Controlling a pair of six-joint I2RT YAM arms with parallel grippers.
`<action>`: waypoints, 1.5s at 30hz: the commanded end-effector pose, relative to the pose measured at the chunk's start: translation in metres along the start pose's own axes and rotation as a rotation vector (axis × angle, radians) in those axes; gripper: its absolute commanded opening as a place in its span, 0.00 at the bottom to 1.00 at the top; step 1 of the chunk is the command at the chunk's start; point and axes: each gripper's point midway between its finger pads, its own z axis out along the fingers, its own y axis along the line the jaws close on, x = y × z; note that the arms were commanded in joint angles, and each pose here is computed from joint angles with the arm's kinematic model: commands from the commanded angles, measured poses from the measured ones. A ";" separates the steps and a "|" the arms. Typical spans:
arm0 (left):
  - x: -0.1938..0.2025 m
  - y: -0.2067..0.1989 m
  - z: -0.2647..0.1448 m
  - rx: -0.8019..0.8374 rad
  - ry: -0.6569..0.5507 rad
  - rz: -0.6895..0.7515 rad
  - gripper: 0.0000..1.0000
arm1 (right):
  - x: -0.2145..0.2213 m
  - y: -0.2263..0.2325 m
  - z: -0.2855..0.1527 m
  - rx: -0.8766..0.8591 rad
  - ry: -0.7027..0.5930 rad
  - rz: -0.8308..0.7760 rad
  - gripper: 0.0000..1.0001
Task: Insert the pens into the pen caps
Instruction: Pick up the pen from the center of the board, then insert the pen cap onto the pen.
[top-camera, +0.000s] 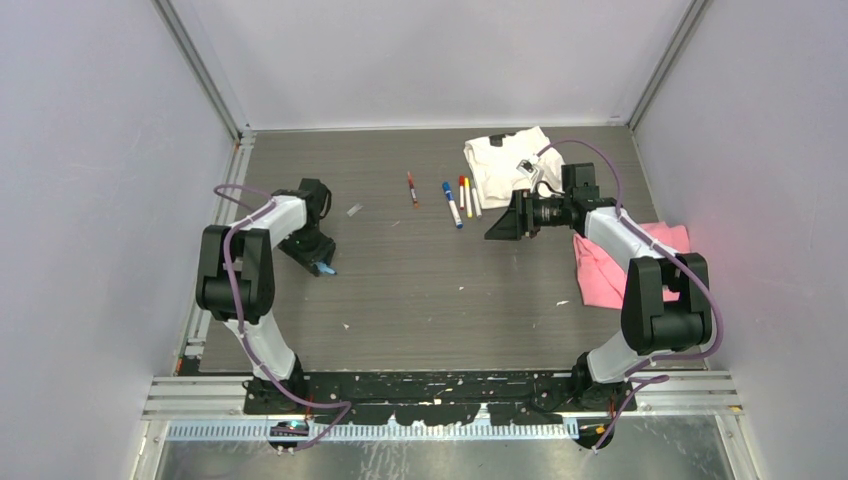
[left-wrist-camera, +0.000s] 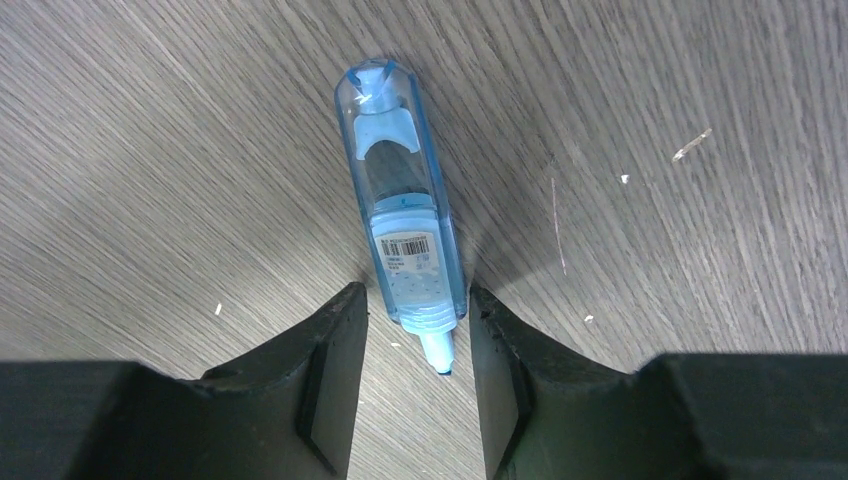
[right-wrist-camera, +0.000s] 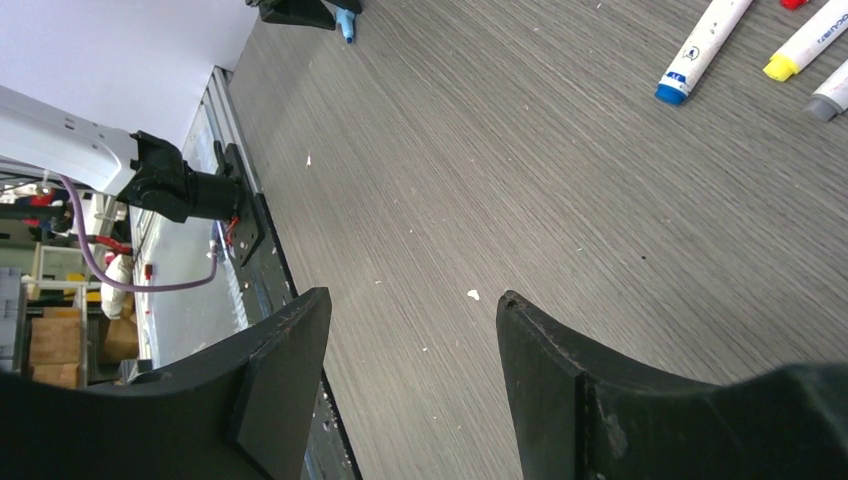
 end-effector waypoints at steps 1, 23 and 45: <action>-0.004 0.004 0.010 -0.028 -0.006 0.007 0.44 | -0.010 0.006 -0.003 -0.030 -0.018 -0.028 0.68; 0.061 -0.074 -0.124 0.641 0.043 0.372 0.01 | -0.012 0.028 0.004 -0.117 -0.053 -0.007 0.67; 0.196 -0.106 -0.234 1.324 -0.115 1.287 0.01 | -0.044 0.067 0.012 -0.168 -0.133 0.102 0.67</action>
